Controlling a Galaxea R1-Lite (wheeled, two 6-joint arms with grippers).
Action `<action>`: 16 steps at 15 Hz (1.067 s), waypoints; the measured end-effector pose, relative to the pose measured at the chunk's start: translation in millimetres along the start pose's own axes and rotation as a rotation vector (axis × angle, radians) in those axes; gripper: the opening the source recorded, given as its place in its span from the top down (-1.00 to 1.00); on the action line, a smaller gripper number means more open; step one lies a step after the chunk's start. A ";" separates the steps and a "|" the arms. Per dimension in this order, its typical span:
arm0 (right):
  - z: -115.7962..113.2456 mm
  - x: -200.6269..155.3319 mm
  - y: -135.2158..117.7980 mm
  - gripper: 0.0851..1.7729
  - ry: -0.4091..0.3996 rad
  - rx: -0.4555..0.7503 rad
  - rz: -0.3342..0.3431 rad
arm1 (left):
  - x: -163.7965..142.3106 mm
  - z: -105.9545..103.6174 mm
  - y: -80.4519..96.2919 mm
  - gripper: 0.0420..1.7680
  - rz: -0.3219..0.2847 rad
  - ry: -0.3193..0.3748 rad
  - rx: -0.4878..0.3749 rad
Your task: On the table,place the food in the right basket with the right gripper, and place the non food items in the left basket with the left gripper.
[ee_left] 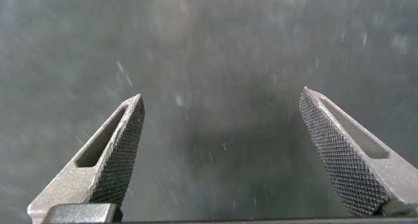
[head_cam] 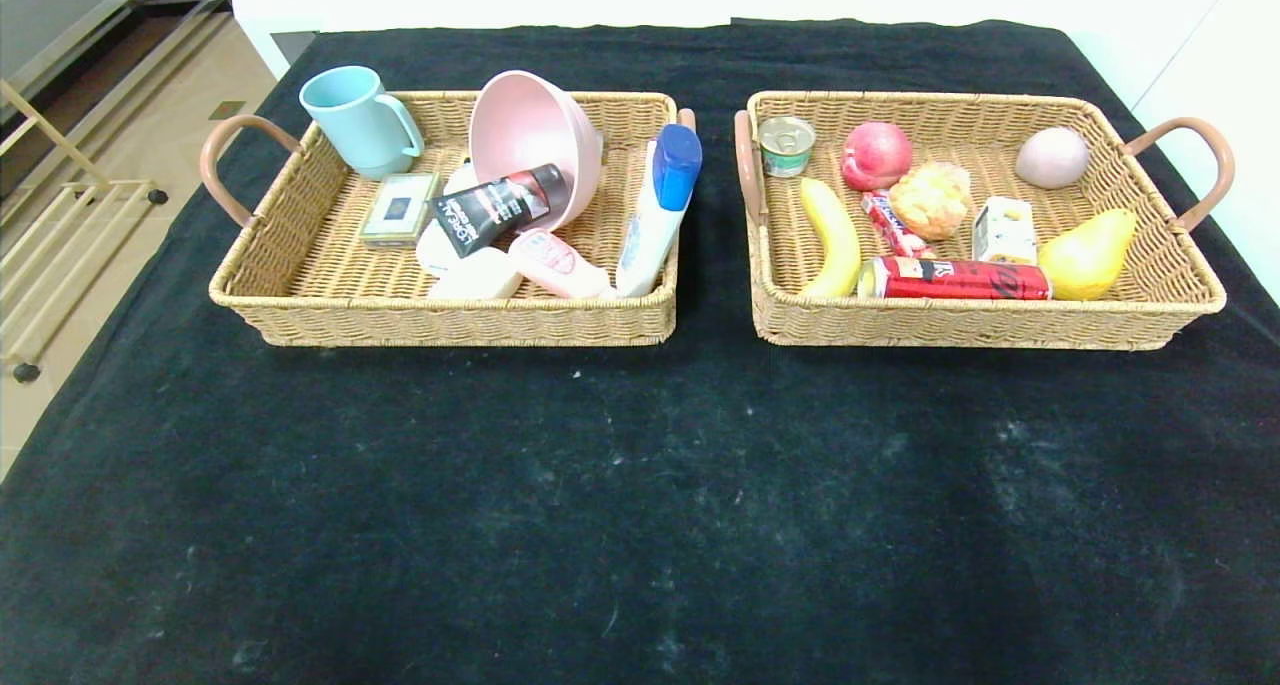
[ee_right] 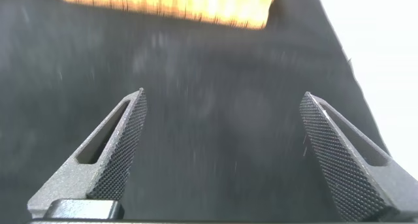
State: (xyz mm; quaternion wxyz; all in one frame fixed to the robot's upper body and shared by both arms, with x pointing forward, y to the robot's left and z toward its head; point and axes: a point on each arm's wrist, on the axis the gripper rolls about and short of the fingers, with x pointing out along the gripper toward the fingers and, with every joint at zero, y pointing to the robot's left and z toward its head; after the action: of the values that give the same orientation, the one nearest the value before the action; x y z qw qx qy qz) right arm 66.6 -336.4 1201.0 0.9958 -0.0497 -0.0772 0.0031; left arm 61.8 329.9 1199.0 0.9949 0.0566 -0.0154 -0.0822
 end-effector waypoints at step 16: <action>-18.3 -1.1 1.9 -0.93 0.167 0.075 0.016 | 4.8 -17.2 2.1 -0.94 0.137 0.065 -0.062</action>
State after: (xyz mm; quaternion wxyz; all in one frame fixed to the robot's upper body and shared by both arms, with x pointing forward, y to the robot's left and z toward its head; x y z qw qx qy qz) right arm 68.4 -336.4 1182.6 0.9998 -0.0130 0.0068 0.0099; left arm 67.6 333.0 1182.3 0.9994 0.0274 0.0154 -0.0128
